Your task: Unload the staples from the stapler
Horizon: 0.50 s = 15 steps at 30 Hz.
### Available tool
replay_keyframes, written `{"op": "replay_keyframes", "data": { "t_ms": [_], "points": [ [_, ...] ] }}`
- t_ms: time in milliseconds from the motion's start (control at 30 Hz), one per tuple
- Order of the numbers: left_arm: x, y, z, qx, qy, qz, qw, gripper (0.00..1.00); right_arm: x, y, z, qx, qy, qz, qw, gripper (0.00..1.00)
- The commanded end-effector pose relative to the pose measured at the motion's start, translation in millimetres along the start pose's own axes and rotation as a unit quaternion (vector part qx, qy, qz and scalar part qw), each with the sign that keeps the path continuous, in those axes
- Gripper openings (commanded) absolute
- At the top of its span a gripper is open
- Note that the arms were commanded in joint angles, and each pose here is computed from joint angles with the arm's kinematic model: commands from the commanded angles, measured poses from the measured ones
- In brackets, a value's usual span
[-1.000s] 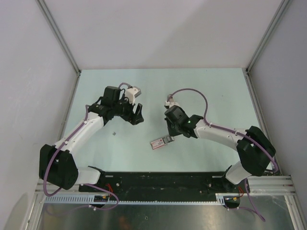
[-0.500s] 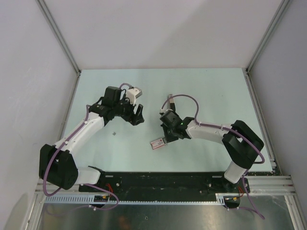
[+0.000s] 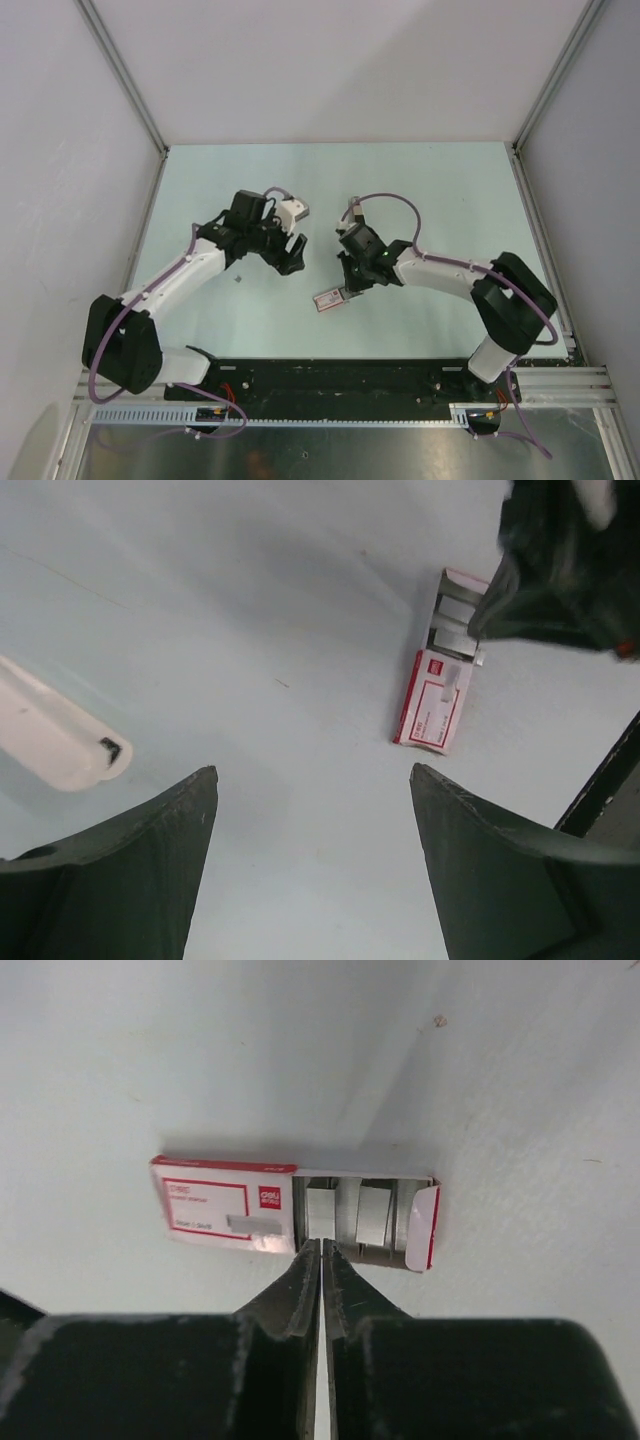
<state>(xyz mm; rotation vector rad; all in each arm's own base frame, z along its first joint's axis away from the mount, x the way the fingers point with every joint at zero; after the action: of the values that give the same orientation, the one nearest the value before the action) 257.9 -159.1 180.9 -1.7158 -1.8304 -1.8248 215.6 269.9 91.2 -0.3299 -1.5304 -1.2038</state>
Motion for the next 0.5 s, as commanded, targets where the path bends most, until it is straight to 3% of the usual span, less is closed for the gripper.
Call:
{"op": "replay_keyframes", "data": {
  "t_ms": [0,200,467],
  "points": [
    [-17.1,-27.1,-2.8,-0.089,-0.017,0.053,0.994,0.82,40.4,38.6,-5.5,-0.038,0.043,-0.083,0.995,0.10],
    [-34.7,-58.5,-7.8,-0.166,-0.009,0.114,0.980,0.80,37.4,26.8,-43.9,-0.107,0.054,-0.084,0.989,0.19],
    [-53.7,-76.2,-9.4,-0.205,-0.001,0.166,0.965,0.79,9.0,-8.2,-63.2,-0.192,0.122,-0.061,0.972,0.22]
  ]
}}
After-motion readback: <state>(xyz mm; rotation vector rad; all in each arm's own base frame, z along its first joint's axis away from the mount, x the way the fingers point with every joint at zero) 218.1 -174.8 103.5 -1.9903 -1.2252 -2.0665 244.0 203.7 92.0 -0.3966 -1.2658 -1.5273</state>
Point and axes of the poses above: each gripper's point midway between its finger pads, its own x axis back along the fingers, its own z axis along the line the jaws close on, y = z × x, the point moved 6 cm from there along x, back along the fingers, and after that the axes turned 13 degrees about x, right-handed, at the moved point
